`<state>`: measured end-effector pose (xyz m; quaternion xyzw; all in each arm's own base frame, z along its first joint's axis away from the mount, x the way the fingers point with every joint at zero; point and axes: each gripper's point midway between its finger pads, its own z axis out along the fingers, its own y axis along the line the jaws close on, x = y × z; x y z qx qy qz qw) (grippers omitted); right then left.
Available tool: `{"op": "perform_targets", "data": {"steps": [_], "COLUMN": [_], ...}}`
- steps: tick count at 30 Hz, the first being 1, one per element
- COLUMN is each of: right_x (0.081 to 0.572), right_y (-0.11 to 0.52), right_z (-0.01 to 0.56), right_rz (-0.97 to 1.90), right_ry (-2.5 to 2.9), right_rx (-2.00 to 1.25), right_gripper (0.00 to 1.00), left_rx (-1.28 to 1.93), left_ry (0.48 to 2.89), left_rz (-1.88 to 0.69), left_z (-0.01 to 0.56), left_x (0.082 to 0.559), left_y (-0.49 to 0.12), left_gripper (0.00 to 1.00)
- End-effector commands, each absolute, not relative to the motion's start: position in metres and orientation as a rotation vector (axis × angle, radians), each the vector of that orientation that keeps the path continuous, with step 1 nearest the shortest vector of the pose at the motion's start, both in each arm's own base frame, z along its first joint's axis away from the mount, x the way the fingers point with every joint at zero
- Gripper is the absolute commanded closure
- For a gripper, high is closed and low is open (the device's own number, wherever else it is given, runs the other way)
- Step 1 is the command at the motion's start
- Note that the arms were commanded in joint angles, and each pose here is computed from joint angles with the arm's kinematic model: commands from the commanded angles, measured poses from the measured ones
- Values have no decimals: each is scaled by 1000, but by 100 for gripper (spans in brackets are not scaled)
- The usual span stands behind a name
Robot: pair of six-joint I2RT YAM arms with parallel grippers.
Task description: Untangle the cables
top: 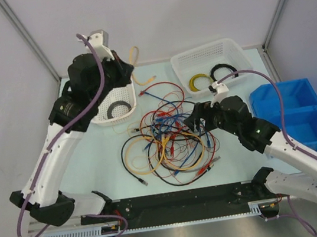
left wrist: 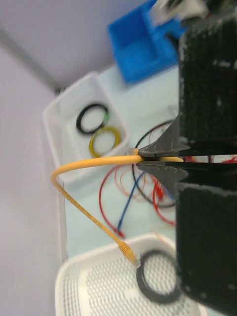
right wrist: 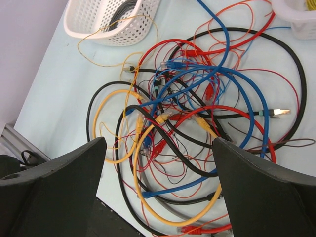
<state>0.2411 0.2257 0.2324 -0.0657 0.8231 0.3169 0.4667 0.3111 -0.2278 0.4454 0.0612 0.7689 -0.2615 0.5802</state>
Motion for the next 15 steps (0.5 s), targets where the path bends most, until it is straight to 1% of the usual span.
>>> {"op": "perform_targets", "data": {"steps": [1, 2, 8, 10, 12, 14, 15], "right_x": [244, 243, 247, 250, 254, 256, 258], "right_y": [218, 215, 204, 201, 198, 197, 196], "right_z": [264, 265, 259, 255, 251, 246, 242], "right_rz": [774, 767, 705, 697, 684, 673, 661], "right_ry": [1940, 1937, 1950, 1963, 1979, 1997, 2009], "right_rx": [-108, -103, -114, -111, -104, -108, -108], "right_gripper": [5, 5, 5, 5, 5, 5, 5], "left_rx": [-104, -152, -262, -282, -310, -373, -404], "left_ry": [1911, 1928, 1980, 1977, 2018, 2040, 2079], "left_rz": [-452, -420, -311, -287, -278, -265, -245], "left_z": [405, 395, 349, 342, 321, 307, 289], "left_x": [364, 378, 444, 460, 477, 490, 497], "left_y": [-173, -156, -126, -115, -110, -92, -84], "left_gripper": [100, 100, 100, 100, 100, 100, 100]}}
